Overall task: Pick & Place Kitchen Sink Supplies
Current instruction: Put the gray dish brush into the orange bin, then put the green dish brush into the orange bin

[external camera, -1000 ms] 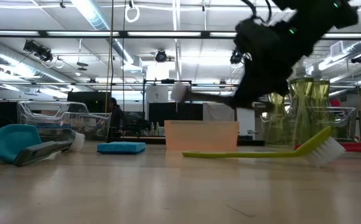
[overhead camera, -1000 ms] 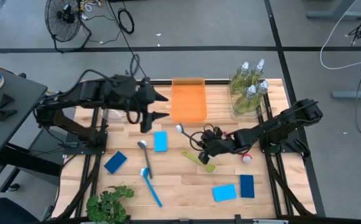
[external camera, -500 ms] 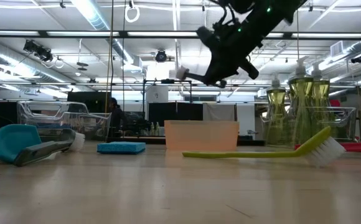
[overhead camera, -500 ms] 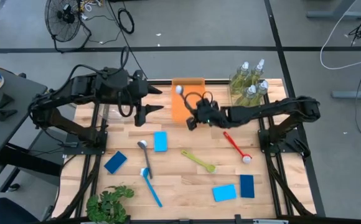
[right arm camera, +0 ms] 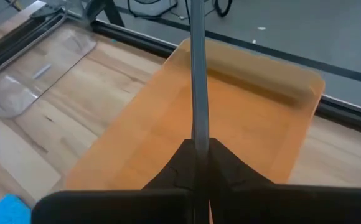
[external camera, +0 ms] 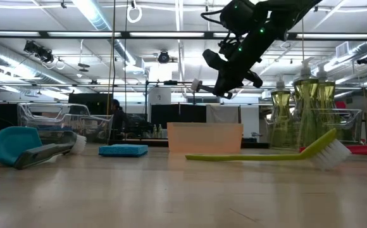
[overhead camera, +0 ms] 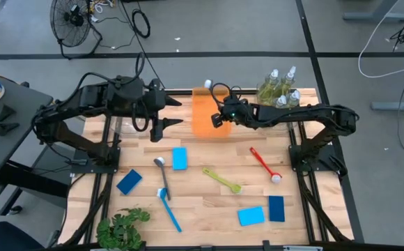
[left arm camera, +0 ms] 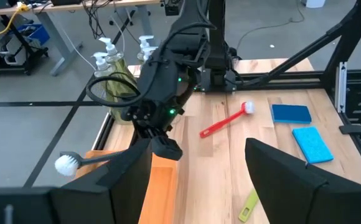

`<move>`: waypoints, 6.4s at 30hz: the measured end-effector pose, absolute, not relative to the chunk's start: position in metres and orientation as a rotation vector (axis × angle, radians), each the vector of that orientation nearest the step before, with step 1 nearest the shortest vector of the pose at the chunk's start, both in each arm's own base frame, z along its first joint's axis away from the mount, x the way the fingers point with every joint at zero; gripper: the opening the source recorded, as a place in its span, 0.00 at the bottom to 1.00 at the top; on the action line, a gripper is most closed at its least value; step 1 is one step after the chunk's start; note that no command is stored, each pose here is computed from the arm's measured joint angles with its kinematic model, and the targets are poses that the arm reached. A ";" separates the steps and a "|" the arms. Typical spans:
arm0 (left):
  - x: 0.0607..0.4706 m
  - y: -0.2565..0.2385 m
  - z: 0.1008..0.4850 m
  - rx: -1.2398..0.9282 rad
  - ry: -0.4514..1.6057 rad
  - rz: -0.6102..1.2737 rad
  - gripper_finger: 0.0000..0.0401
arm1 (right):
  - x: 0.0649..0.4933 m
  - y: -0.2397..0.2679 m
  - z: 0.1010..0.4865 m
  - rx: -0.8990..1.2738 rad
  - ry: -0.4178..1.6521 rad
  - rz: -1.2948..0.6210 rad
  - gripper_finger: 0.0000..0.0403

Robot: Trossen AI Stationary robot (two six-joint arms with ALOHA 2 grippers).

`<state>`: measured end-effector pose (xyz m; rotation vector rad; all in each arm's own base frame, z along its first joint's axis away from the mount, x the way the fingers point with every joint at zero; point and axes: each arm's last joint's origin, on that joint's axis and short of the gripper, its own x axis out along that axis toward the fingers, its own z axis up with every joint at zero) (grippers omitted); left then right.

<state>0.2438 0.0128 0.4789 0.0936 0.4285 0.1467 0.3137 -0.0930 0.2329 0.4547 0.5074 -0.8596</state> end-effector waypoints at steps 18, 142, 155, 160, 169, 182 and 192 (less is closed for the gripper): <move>0.245 0.013 0.480 0.092 0.415 0.158 0.66 | 0.332 -0.116 0.175 0.538 0.582 -0.819 0.03; 0.245 0.013 0.481 0.052 0.403 0.167 0.66 | 0.327 0.112 0.151 0.358 1.150 -0.158 0.07; 0.245 0.013 0.481 0.052 0.402 0.167 0.66 | 0.364 0.080 0.209 0.371 1.019 -0.329 0.07; 0.245 0.013 0.481 0.052 0.402 0.167 0.66 | 0.374 0.055 0.229 0.409 0.960 -0.432 0.07; 0.245 0.013 0.481 0.065 0.403 0.164 0.66 | 0.382 -0.001 0.241 0.514 0.874 -0.616 0.07; 0.245 0.013 0.480 0.082 0.408 0.157 0.66 | 0.367 -0.100 0.240 0.583 0.849 -0.838 0.07; 0.234 0.013 0.461 0.118 0.648 0.132 0.66 | 0.350 -0.143 0.239 0.560 0.902 -0.881 0.07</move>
